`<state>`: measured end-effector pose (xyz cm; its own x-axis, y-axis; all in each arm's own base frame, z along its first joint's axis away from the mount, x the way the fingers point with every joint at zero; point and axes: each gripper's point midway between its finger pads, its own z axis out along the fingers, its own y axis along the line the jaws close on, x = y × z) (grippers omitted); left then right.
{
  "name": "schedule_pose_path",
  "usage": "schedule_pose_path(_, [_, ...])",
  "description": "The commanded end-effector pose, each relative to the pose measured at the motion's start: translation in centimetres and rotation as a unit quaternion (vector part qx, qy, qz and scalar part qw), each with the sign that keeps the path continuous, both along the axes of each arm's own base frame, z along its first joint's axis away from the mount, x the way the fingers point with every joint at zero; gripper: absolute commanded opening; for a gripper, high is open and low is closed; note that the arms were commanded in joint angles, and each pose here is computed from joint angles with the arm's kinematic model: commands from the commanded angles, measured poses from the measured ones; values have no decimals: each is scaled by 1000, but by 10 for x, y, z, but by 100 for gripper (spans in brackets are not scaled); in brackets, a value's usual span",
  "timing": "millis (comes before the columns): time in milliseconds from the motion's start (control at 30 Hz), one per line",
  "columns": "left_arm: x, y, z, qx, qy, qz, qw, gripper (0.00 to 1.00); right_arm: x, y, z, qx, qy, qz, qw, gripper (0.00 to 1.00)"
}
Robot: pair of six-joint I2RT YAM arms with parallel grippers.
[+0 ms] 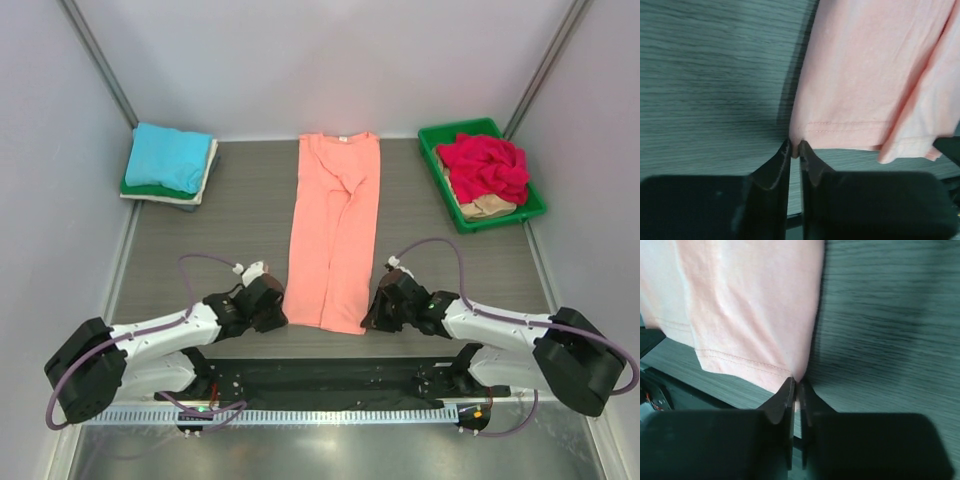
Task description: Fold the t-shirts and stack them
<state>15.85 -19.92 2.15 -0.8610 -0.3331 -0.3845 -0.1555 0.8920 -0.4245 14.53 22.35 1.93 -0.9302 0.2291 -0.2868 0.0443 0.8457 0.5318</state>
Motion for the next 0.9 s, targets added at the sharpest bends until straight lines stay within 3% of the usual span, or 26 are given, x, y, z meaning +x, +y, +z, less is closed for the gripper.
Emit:
schedule_pose_path(0, [5, 3, 4, 16, -12, 4, 1000, 10, 2, -6, -3, -5, -11, -18, 1000, 6])
schedule_pose_path(67, [6, 2, 5, 20, -17, -3, 1000, 0, 1, -11, -1, -11, -14, -21, 1000, 1])
schedule_pose_path(267, [0, -7, 22, 10, -33, -2, 999, 0, -3, -36, 8, -49, -25, -43, 998, 1])
schedule_pose_path(533, [-23, -25, 64, -39, -52, -3, 998, 0, -14, -42, 39, -10, -35, -50, 998, 1])
schedule_pose_path(600, [-16, -31, 84, -43, -69, -4, 997, 0, -6, -42, 58, -8, -56, -57, 997, 1])
schedule_pose_path(733, [10, -13, 126, 34, -136, -5, 990, 0, 32, -44, 100, -18, -111, -69, 991, 1])
schedule_pose_path(867, [48, -8, 165, 69, -177, -5, 982, 0, 91, -42, 137, -18, -137, -76, 987, 1])
